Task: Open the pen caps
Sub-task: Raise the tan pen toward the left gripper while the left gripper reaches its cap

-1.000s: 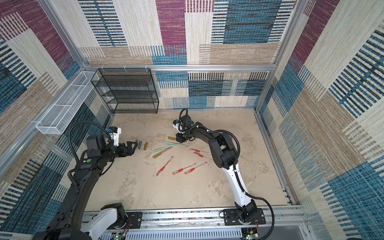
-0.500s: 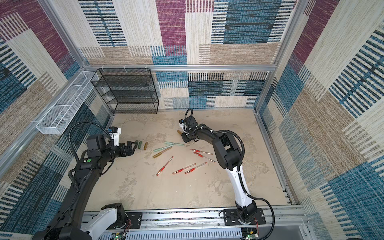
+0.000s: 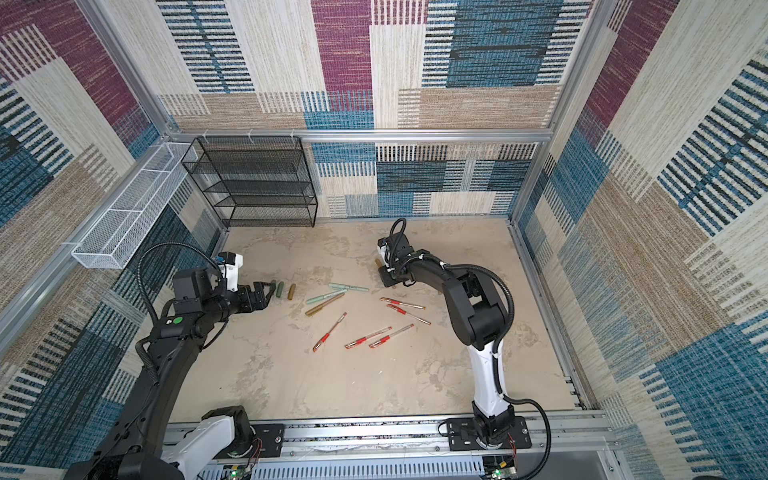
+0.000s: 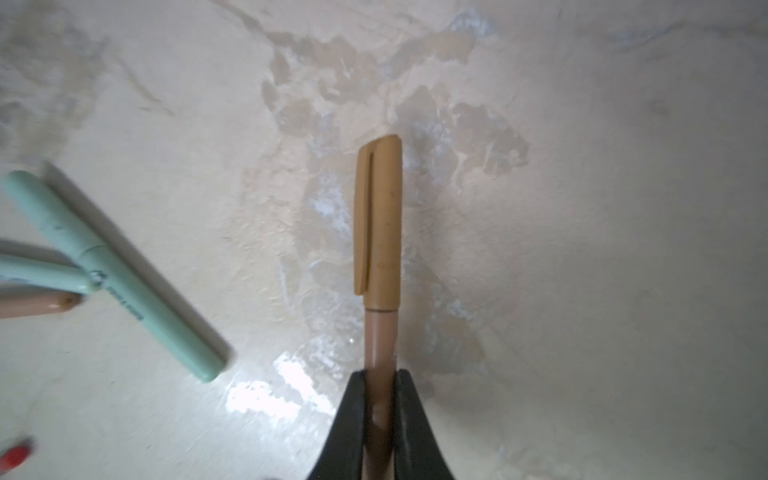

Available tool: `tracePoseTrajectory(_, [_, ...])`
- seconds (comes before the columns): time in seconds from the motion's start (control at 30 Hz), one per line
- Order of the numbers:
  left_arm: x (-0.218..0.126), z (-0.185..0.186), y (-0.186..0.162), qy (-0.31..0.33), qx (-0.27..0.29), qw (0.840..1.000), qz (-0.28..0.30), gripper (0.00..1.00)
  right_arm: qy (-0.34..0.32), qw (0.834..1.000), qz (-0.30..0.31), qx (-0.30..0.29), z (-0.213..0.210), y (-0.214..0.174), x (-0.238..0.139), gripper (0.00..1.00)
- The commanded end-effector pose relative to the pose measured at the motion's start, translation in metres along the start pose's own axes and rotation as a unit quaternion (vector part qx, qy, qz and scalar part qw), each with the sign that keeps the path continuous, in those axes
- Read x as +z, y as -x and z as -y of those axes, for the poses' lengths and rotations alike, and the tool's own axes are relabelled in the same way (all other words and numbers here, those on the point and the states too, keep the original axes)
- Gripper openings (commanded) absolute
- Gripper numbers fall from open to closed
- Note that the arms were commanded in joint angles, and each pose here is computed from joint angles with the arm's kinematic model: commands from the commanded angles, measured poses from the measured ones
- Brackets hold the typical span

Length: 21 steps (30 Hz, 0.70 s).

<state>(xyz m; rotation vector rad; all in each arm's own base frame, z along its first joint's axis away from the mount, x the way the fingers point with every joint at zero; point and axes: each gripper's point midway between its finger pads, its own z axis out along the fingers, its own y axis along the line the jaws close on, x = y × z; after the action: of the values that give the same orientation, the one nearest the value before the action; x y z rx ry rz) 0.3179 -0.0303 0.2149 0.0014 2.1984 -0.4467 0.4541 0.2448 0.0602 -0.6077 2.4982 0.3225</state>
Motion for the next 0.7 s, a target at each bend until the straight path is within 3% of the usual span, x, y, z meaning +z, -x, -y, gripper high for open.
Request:
tracePoseTrajectory(0.0, [-0.002,0.012,0.005,-0.032,-0.008,0.999,0.008,0.92,0.037,0.998,0.053,0.020,-0.015,0.021,-0.021,0.09])
tracePoseTrajectory(0.33, [0.001,0.035,0.006,-0.103,-0.050,0.993,-0.004,0.91,0.167,0.974,0.145,0.053,-0.111,0.023,-0.075,0.08])
tracePoseTrajectory(0.67, [0.011,0.060,0.009,-0.166,-0.110,0.980,-0.032,0.90,0.160,0.969,0.186,0.040,-0.191,0.025,-0.091,0.06])
